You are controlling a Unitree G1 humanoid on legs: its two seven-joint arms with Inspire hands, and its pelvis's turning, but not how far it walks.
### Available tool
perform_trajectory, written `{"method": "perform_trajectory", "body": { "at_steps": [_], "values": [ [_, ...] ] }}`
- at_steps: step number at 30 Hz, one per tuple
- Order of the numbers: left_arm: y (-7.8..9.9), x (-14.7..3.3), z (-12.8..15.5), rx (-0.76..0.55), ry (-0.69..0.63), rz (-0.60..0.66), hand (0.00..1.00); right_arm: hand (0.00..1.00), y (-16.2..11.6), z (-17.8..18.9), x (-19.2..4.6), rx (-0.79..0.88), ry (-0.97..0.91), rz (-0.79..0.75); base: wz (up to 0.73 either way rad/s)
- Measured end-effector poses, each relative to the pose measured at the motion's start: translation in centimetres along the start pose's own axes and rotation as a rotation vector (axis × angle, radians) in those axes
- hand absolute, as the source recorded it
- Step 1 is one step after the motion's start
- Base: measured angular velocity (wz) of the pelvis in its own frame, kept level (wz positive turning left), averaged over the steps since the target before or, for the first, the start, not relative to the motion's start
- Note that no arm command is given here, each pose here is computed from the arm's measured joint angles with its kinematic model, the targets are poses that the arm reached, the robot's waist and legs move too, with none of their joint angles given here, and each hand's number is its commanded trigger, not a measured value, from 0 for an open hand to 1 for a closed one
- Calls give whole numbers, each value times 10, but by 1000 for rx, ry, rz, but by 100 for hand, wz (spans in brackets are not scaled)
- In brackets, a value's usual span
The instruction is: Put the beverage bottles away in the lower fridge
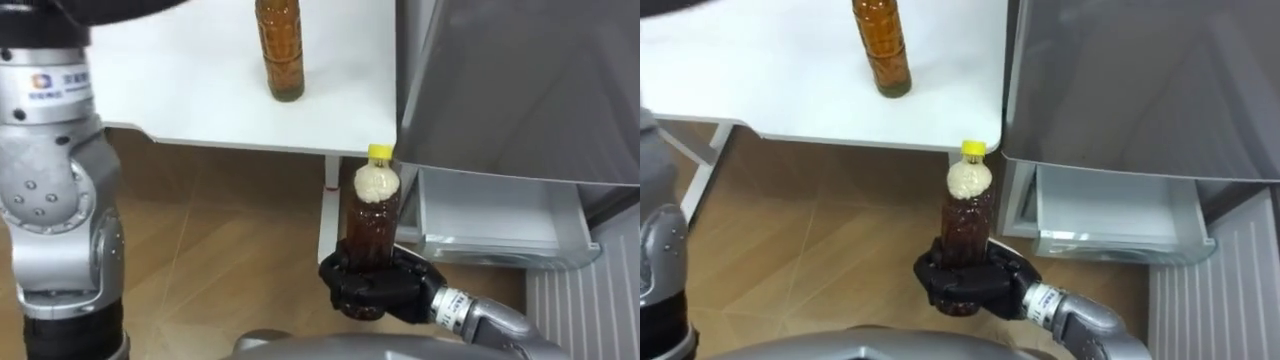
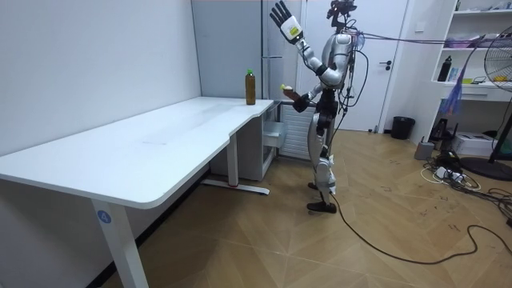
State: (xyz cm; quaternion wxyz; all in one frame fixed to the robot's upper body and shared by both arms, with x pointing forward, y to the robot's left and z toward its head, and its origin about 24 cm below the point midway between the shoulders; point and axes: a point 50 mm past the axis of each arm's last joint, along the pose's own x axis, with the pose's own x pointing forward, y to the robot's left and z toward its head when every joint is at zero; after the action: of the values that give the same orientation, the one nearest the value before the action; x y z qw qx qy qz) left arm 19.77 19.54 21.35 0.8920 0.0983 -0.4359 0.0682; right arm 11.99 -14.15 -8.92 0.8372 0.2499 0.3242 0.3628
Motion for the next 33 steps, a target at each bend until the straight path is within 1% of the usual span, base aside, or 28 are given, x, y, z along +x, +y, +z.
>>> {"method": "perform_trajectory", "body": {
  "at_steps": [2, 3, 5, 6, 8, 9, 11, 12, 13, 15, 16, 17, 18, 19, 20, 21, 23, 24, 25, 26, 27, 29, 30, 31, 32, 33],
  "values": [
    [9, 0, 3, 87, -40, 70, 0, 100, -2, 1, -2, 5, -14, -15, 4],
    [12, 0, 4, 105, -48, 88, 0, 100, -2, 1, -3, 6, -16, -19, 12],
    [23, 0, 4, 166, -70, 170, 0, 100, -2, -2, -5, 15, -18, -32, 20],
    [26, -1, 4, 182, -72, 192, 0, 100, -2, -3, -6, 19, -18, -38, 15],
    [39, -3, 2, 237, -67, 292, 0, 100, -4, -7, -12, 32, -23, -78, 0],
    [44, -5, 2, 254, -65, 320, 0, 100, -5, -7, -14, 33, -22, -88, -5],
    [61, -11, 3, 304, -63, 444, 0, 100, -7, -11, -19, 38, -16, -121, 0],
    [63, -12, 2, 311, -62, 469, 0, 100, -7, -13, -20, 44, -16, -131, 0],
    [70, -14, 1, 330, -61, 525, 0, 100, -8, -13, -22, 45, -14, -148, 0],
    [88, -25, -7, 384, -20, 626, 0, 100, -13, -11, -26, 25, -13, -190, 0],
    [92, -29, -10, 383, 3, 649, 0, 100, -14, -10, -26, 22, -14, -200, -4],
    [100, -36, -18, 365, 57, 701, 0, 100, -16, -9, -27, 13, -16, -219, 0],
    [103, -40, -22, 351, 87, 732, 0, 100, -16, -8, -27, 11, -17, -229, 0],
    [110, -51, -33, 317, 161, 795, 0, 100, -17, -7, -27, 9, -17, -244, 0],
    [118, -65, -45, 285, 255, 864, 0, 100, -17, -6, -27, 10, -15, -257, 0],
    [122, -74, -50, 276, 306, 896, 0, 100, -17, -6, -27, 10, -14, -264, 0],
    [127, -109, -76, 205, 532, 1012, 0, 100, -18, -5, -26, 18, -13, -284, 0],
    [128, -120, -82, 196, 593, 1035, 0, 100, -19, -5, -25, 23, -10, -287, 0],
    [125, -142, -96, 175, 733, 1067, 0, 100, -19, -4, -24, 30, -2, -296, -3],
    [119, -165, -107, 156, 870, 1083, 0, 100, -20, -4, -23, 33, 2, -303, -3],
    [115, -176, -112, 142, 934, 1092, 0, 100, -20, -4, -22, 37, 2, -306, 0],
    [98, -217, -124, 53, 1167, 1134, 0, 100, -17, -5, -15, 65, 0, -318, 0],
    [92, -227, -126, 33, 1224, 1137, 0, 100, -16, -5, -14, 70, 1, -319, 0],
    [84, -245, -128, -1, 1326, 1148, 0, 100, -15, -6, -10, 76, 12, -316, 0],
    [77, -260, -130, -25, 1410, 1147, 0, 100, -15, -5, -8, 78, 25, -314, 0],
    [74, -268, -131, -30, 1448, 1138, 0, 100, -15, -5, -8, 79, 29, -315, 0]
  ]
}}
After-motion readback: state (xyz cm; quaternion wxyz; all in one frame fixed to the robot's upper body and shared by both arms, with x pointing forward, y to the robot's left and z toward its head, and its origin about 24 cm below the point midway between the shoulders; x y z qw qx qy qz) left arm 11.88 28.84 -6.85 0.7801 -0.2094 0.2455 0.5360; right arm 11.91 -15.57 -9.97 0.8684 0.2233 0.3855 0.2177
